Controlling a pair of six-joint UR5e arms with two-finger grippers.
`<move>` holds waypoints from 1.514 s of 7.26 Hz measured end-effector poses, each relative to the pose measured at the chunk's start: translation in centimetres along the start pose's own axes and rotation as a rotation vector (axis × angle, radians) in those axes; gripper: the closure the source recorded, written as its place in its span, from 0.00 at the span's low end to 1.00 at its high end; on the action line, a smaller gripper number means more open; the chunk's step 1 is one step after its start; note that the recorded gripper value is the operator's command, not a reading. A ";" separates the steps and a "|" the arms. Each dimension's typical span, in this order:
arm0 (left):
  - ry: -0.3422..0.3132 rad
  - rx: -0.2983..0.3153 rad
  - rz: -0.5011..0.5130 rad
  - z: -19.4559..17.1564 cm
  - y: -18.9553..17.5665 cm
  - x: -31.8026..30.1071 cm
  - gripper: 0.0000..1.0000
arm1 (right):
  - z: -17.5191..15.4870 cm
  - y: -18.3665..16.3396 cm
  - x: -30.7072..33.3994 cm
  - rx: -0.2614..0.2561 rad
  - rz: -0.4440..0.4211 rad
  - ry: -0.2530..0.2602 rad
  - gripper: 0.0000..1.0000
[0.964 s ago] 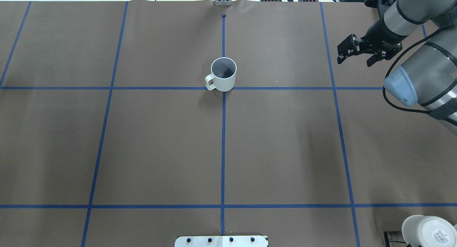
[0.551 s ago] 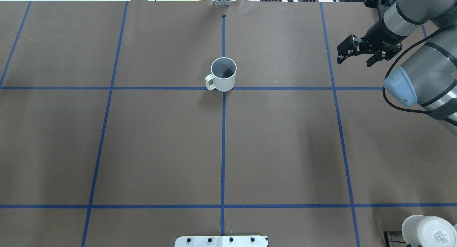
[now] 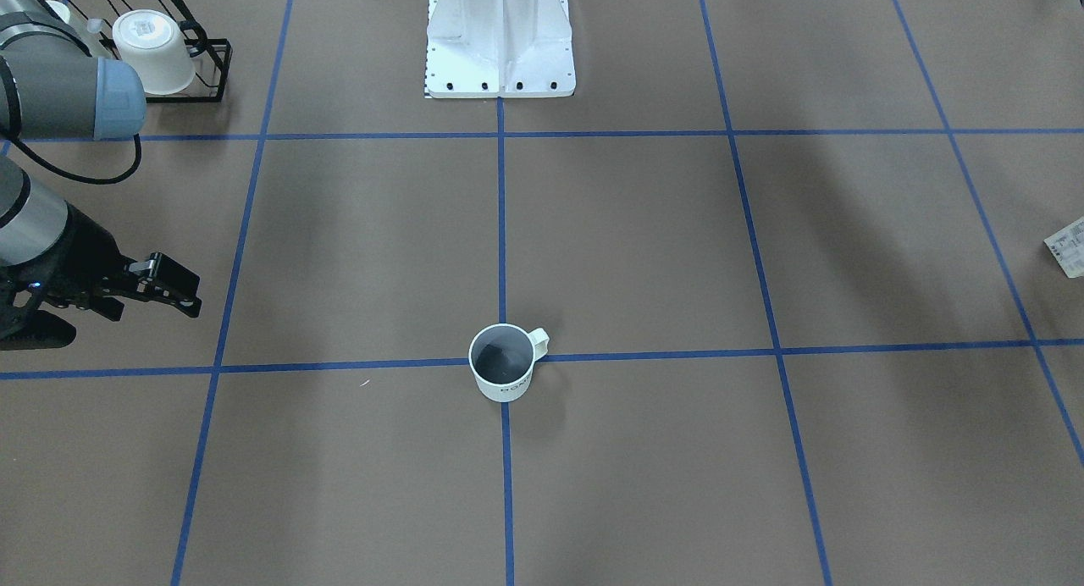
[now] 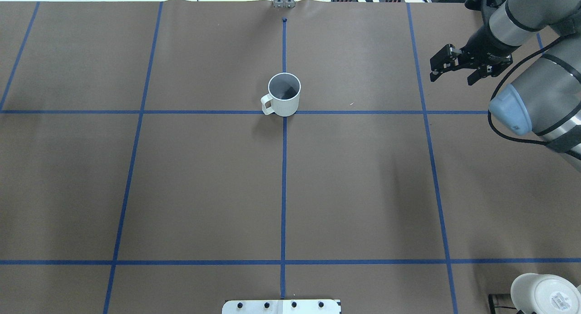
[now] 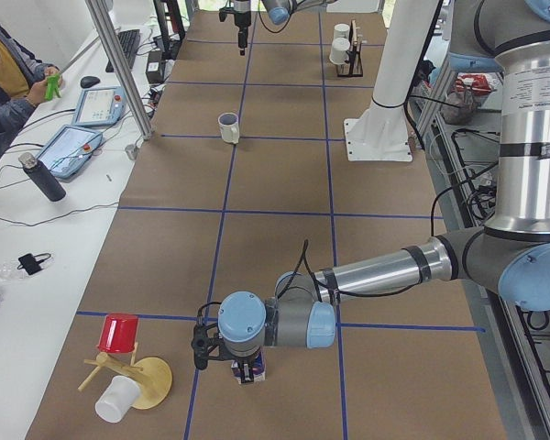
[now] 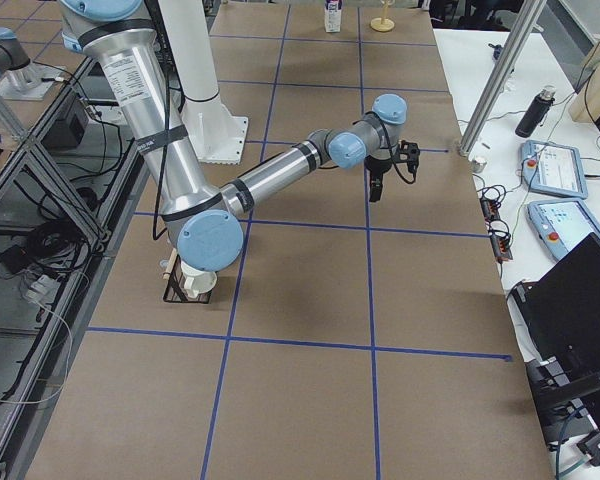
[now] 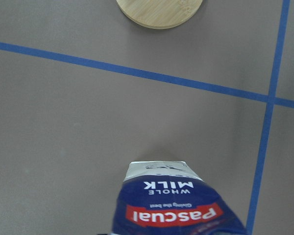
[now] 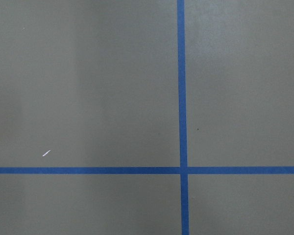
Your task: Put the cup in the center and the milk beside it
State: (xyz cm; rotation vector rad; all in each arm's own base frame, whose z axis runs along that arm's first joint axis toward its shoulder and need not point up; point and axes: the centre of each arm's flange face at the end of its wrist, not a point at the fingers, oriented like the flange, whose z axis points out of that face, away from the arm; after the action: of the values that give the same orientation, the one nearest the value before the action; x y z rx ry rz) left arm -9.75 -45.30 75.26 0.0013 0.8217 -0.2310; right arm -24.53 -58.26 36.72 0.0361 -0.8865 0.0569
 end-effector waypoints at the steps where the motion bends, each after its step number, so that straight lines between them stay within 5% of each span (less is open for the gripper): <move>1: 0.006 0.012 -0.013 -0.3 -0.7 0.9 0.84 | -0.3 0.0 0.1 0.005 0.001 -0.002 0.00; 4: 0.040 0.067 0.010 -2.9 -5.1 11.7 0.84 | -3.1 0.7 2.0 0.032 0.026 0.001 0.00; 8: 0.075 0.047 0.083 -8.5 -9.7 41.4 0.84 | -5.5 5.1 11.7 0.049 0.039 0.106 0.00; 11: 0.051 0.001 0.108 -8.2 -2.6 64.9 0.84 | -5.1 6.4 14.5 0.034 0.031 0.131 0.00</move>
State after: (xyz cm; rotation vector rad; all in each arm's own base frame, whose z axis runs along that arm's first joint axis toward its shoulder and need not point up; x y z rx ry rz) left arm 26.43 -60.26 22.73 0.0529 0.8698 -0.1301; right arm -11.86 -51.09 44.83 0.0493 -0.7551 0.1024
